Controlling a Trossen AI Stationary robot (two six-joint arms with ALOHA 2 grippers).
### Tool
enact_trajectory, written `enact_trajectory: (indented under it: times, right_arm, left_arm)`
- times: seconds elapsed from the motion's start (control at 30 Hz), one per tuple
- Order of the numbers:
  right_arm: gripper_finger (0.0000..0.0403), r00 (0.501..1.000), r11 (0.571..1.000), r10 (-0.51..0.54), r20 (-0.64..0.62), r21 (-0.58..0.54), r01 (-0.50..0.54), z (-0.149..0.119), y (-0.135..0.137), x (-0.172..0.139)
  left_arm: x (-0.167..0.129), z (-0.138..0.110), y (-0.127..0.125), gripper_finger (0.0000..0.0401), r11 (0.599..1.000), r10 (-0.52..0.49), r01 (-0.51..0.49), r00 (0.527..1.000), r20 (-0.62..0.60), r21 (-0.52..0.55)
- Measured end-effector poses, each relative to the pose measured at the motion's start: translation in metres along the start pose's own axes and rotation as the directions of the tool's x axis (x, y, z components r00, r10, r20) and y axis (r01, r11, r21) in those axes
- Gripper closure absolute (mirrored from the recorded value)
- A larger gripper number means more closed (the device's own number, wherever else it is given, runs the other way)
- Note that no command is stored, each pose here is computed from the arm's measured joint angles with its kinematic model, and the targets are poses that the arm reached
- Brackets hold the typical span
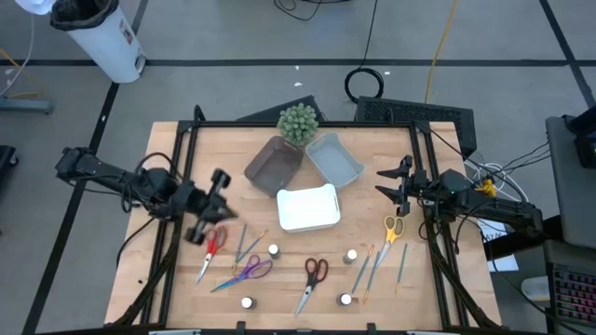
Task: Pick & Place Paint Supplies
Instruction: Put the blue paint brush into the black bin
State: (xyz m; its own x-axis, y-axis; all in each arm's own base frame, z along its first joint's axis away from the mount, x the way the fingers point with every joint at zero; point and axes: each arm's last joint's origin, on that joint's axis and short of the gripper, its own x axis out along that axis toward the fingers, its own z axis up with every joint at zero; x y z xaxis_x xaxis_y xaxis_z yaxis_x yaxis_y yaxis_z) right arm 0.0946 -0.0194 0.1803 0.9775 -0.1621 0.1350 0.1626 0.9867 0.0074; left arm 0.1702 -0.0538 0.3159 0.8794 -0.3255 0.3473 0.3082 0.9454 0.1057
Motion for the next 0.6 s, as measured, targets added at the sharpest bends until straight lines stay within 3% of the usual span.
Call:
enact_trajectory:
  times: [0.07,0.13,0.27,0.37,0.6]
  right_arm:
    - [0.0199,1.000,1.000,0.000,0.000,0.000,0.000,0.000,0.000,0.000]
    - [0.0199,1.000,1.000,0.000,0.001,0.000,0.000,0.000,0.000,0.000]
    - [0.0196,1.000,1.000,0.000,0.000,0.000,0.000,0.000,0.000,0.000]
    - [0.0196,1.000,1.000,0.000,0.000,0.000,0.000,0.000,0.000,0.000]
    - [0.0197,1.000,1.000,0.000,0.001,0.000,0.000,0.000,0.000,0.000]
  left_arm:
    - [0.000,0.000,0.005,0.0401,0.985,0.169,-0.169,0.985,-0.015,0.036]
    - [-0.002,0.001,0.012,0.0401,0.940,0.333,-0.331,0.943,-0.013,0.078]
    - [-0.007,0.001,0.031,0.0401,0.797,0.595,-0.588,0.803,-0.013,0.136]
    - [-0.012,0.001,0.047,0.0401,0.708,0.700,-0.695,0.714,0.005,0.128]
    - [-0.027,-0.006,0.084,0.0401,0.551,0.833,-0.828,0.552,-0.022,0.105]
